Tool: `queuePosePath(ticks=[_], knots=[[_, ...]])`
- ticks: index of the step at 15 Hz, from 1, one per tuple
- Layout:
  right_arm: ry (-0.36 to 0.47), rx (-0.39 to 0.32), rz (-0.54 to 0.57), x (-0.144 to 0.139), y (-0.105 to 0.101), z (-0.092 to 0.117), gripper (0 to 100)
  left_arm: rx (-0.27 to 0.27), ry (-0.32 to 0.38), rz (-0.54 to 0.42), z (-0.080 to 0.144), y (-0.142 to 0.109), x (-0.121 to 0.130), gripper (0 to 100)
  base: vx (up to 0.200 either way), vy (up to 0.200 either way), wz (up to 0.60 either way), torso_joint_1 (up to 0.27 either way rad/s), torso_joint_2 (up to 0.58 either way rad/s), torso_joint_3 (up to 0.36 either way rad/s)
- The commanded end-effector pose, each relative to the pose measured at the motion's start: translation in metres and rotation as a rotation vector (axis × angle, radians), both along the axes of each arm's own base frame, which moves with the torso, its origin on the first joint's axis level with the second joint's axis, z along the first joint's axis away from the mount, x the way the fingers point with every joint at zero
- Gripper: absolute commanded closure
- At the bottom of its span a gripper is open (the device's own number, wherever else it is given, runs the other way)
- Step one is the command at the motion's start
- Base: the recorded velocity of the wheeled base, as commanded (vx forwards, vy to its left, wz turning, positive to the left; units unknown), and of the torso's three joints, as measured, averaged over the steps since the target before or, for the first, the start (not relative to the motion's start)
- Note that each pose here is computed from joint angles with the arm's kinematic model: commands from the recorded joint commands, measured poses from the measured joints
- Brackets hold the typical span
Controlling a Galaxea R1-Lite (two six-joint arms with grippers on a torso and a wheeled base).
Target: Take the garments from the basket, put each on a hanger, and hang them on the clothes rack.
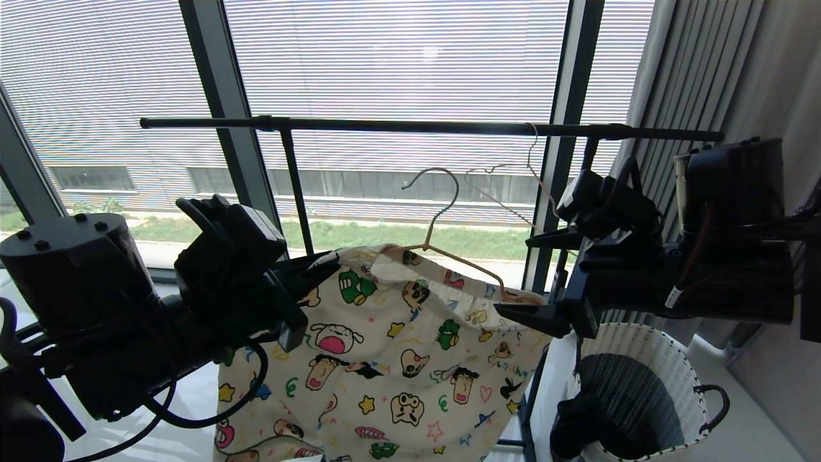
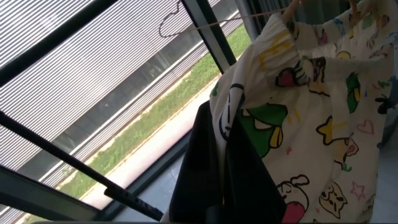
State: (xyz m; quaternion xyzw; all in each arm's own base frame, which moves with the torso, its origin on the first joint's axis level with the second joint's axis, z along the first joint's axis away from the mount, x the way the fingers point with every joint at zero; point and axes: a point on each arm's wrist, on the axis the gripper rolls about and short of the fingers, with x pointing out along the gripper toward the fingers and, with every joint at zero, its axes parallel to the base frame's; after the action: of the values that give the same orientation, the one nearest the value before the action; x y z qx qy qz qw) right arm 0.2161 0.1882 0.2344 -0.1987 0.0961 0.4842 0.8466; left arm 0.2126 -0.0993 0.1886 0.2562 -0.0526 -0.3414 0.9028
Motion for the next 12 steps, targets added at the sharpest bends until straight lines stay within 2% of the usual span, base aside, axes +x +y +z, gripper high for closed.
queuePosePath(ticks=[1,6,12], knots=[[0.026,-0.035,0.027,0.012,0.019,-0.007,0,-0.002,-0.011,-0.028,0.0,-0.005,-0.004,100,0.0,0.0,0.0,0.0,0.0,0.0],[0.053,-0.132,0.079,0.019,0.026,-0.017,0,0.006,-0.037,-0.085,-0.006,-0.014,-0.015,100,0.0,0.0,0.0,0.0,0.0,0.0],[0.099,-0.175,0.076,0.021,0.026,-0.023,0,0.018,-0.055,-0.108,-0.007,-0.017,-0.019,100,0.0,0.0,0.0,0.0,0.0,0.0]])
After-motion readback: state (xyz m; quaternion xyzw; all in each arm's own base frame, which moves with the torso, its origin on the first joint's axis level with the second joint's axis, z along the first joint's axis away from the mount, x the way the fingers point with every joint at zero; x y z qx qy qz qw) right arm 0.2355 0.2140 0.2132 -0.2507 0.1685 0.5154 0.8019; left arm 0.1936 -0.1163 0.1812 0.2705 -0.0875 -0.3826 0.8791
